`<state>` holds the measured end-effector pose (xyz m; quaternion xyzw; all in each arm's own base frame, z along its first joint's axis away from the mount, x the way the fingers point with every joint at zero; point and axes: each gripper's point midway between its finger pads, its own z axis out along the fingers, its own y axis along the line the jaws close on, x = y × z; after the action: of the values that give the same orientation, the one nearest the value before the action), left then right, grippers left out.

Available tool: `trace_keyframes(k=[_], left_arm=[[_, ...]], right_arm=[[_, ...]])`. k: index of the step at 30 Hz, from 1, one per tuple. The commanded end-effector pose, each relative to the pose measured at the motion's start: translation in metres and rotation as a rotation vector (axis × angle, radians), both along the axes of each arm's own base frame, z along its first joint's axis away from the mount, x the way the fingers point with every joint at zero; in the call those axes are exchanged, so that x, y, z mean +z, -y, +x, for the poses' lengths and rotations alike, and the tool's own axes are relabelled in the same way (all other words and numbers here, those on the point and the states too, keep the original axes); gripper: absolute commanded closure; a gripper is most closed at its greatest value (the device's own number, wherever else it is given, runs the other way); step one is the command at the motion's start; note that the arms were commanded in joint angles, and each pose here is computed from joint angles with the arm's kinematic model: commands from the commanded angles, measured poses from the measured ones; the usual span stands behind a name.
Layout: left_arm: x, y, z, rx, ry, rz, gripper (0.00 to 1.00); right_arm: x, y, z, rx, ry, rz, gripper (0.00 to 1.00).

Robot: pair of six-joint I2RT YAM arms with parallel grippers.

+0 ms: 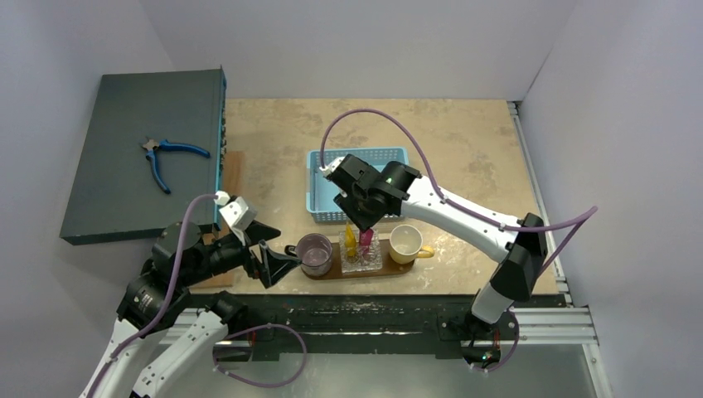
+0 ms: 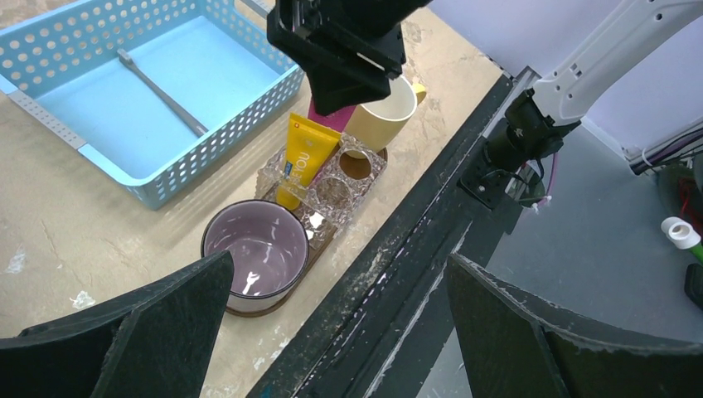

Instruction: Prepare toiletry sets of a toothbrush and toothpaste on the tray

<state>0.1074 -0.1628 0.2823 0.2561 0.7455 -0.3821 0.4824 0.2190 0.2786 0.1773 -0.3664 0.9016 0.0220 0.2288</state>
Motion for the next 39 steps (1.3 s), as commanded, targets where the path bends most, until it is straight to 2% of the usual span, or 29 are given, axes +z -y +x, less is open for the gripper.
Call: trace_keyframes(k=[1,8,14,18,22,35,39], left_arm=[[-0.001,0.002,0.007,0.002,0.02,0.017,0.0],[-0.005,0.001,0.01,0.016,0.01,0.032,0.0],[-0.009,0.0,0.015,0.032,0.002,0.049,0.0],[-0.013,-0.001,0.021,0.053,-0.006,0.066,0.0],[-0.02,0.0,0.027,0.069,-0.024,0.076,0.0],[-0.052,0.0,0.055,0.149,-0.115,0.186,0.0],[-0.057,0.002,0.054,0.141,-0.148,0.191,0.0]], right_arm=[[0.048,-0.004,0.025,-0.042,0.146,0.108,0.55],[0.084,-0.015,0.059,-0.093,0.249,0.277,0.48],[0.09,-0.016,0.093,-0.155,0.304,0.309,0.46],[0.074,-0.011,0.115,-0.219,0.303,0.297,0.45],[0.053,-0.01,0.132,-0.245,0.284,0.286,0.4],[-0.026,-0.033,0.177,-0.323,0.175,0.279,0.41],[-0.053,-0.042,0.188,-0.374,0.152,0.278,0.45]])
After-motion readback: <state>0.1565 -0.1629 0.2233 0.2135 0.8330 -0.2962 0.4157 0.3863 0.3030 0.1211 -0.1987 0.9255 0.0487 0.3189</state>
